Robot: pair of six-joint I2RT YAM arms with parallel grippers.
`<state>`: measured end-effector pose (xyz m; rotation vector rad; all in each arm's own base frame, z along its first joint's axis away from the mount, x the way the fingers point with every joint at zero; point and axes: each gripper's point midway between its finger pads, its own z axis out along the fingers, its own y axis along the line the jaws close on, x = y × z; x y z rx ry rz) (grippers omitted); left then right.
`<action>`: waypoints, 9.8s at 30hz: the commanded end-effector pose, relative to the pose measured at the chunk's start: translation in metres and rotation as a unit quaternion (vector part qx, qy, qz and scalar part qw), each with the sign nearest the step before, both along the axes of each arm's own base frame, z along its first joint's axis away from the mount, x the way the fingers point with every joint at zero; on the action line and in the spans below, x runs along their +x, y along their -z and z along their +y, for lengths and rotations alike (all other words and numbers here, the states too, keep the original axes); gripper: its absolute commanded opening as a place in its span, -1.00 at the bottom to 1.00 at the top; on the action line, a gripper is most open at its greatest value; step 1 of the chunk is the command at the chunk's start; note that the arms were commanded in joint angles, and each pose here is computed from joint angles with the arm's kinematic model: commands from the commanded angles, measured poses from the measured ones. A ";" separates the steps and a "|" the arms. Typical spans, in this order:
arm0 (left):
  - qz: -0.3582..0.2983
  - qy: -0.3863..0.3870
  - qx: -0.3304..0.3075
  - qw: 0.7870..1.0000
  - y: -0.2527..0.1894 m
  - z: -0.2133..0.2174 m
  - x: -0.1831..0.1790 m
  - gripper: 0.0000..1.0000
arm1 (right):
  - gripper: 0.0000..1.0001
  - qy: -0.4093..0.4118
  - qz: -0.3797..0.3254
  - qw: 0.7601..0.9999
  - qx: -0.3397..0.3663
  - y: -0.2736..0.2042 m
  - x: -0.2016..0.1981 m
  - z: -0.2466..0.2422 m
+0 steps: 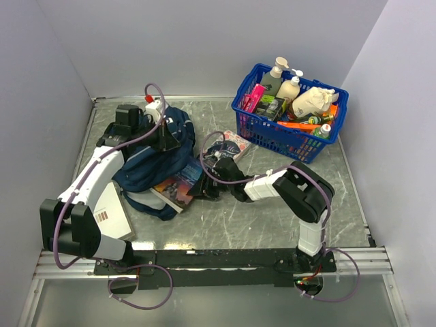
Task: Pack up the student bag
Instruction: Place the book in the student bag.
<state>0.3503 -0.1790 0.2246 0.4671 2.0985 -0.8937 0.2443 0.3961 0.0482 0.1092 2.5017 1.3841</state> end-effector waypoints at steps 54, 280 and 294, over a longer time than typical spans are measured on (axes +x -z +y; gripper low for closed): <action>-0.061 0.028 -0.139 0.988 -0.109 -0.024 0.001 -0.98 | -1.00 0.016 -0.230 0.967 0.110 -0.080 0.003 0.122; -0.116 -0.205 0.008 0.972 -0.159 0.072 -0.038 -0.98 | -0.51 0.012 -0.356 0.911 -0.210 -0.095 0.056 -0.022; -0.011 -0.126 0.049 0.991 -0.048 0.043 -0.002 -0.98 | 0.15 0.083 -0.329 0.925 -0.173 -0.114 0.059 -0.106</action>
